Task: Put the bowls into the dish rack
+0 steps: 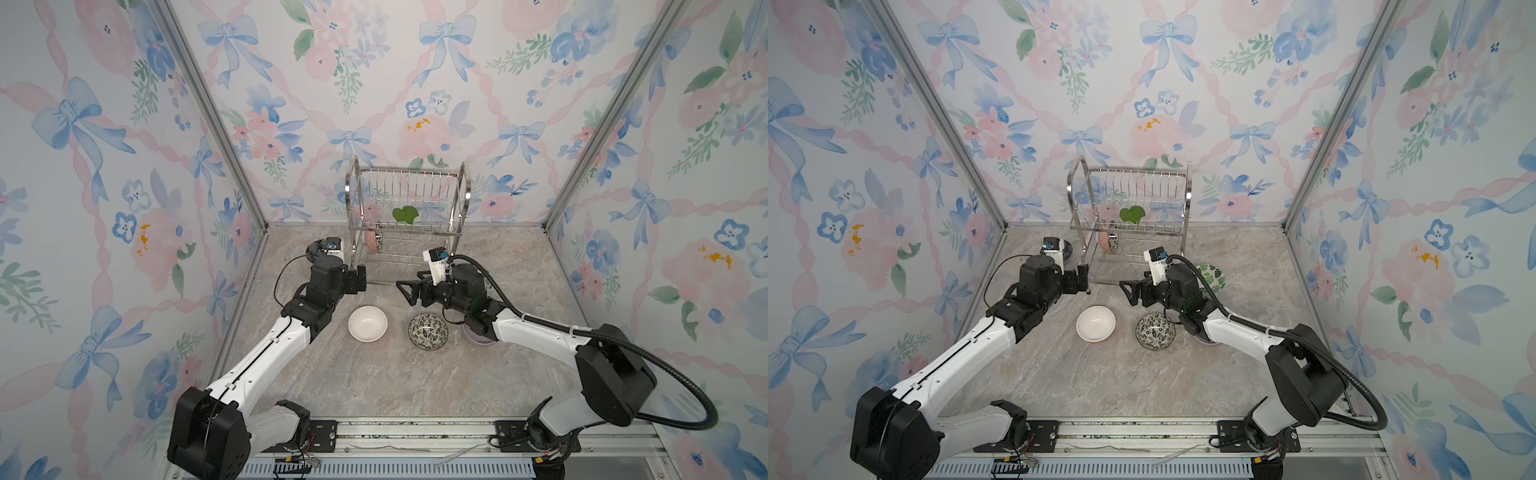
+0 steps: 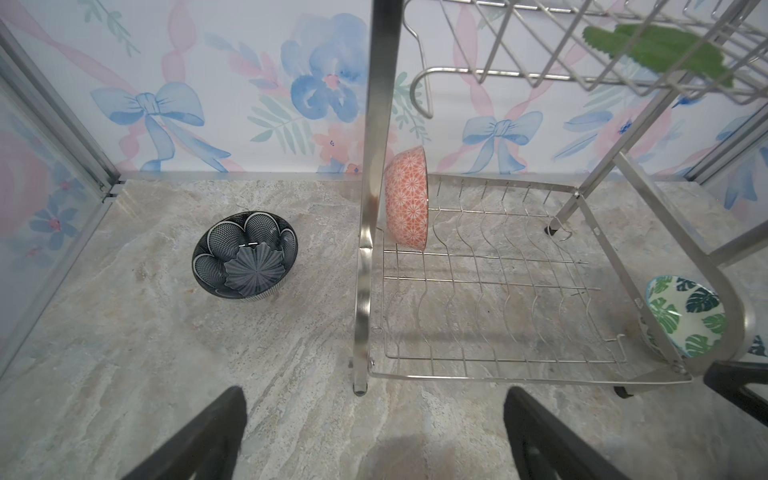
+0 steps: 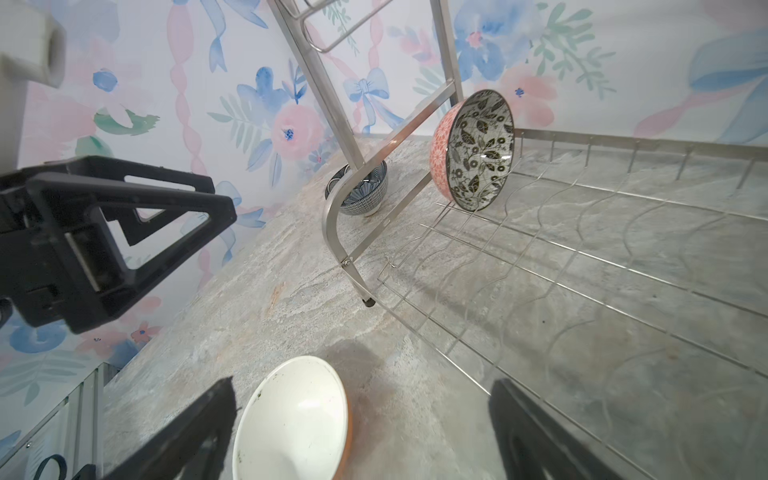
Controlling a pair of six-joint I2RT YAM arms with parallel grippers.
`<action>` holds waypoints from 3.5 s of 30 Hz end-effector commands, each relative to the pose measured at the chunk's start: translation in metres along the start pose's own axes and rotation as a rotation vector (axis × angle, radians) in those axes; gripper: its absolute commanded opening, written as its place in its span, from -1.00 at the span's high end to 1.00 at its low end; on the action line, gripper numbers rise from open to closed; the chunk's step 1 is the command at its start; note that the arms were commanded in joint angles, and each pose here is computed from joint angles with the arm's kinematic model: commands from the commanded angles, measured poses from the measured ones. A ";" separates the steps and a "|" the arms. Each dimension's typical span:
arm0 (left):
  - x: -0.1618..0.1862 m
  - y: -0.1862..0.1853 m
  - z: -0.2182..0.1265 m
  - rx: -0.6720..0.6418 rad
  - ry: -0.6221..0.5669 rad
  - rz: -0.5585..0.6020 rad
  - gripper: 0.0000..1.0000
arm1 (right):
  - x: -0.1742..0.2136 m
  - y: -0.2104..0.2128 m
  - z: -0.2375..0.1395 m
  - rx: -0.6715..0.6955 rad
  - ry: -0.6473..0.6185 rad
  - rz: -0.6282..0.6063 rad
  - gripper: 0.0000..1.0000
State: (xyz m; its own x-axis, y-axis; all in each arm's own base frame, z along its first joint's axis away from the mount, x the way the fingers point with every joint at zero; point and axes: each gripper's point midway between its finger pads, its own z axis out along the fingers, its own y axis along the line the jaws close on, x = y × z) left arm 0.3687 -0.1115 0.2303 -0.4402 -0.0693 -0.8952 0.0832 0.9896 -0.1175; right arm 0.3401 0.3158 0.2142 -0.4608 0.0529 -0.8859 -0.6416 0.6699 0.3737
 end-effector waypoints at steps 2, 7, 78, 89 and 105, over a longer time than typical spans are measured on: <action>0.014 0.006 -0.007 0.021 0.020 -0.174 -0.96 | 0.014 -0.023 -0.035 0.157 0.045 -0.056 -0.93; 0.020 -0.010 -0.010 0.190 0.056 -0.335 -0.96 | 0.008 -0.066 -0.066 0.309 0.045 0.022 -0.93; 0.092 0.019 -0.028 0.063 0.205 -0.429 -0.96 | 0.019 -0.100 -0.047 0.562 0.211 -0.086 -0.93; 0.128 0.023 -0.035 0.090 0.272 -0.505 -0.96 | 0.058 -0.021 -0.038 0.443 0.322 -0.252 -0.93; 0.139 0.031 -0.043 0.118 0.251 -0.619 -0.96 | 0.127 0.031 0.058 0.351 0.554 -0.308 -0.74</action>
State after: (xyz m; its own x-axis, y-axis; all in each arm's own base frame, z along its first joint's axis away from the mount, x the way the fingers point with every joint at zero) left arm 0.2732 -0.0809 0.1246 -0.6180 -0.5606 -0.5511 -0.1626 0.7770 -0.6081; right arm 0.3072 0.3880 0.1143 -0.5691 -0.4301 -0.7008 -0.5750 0.8174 -0.0348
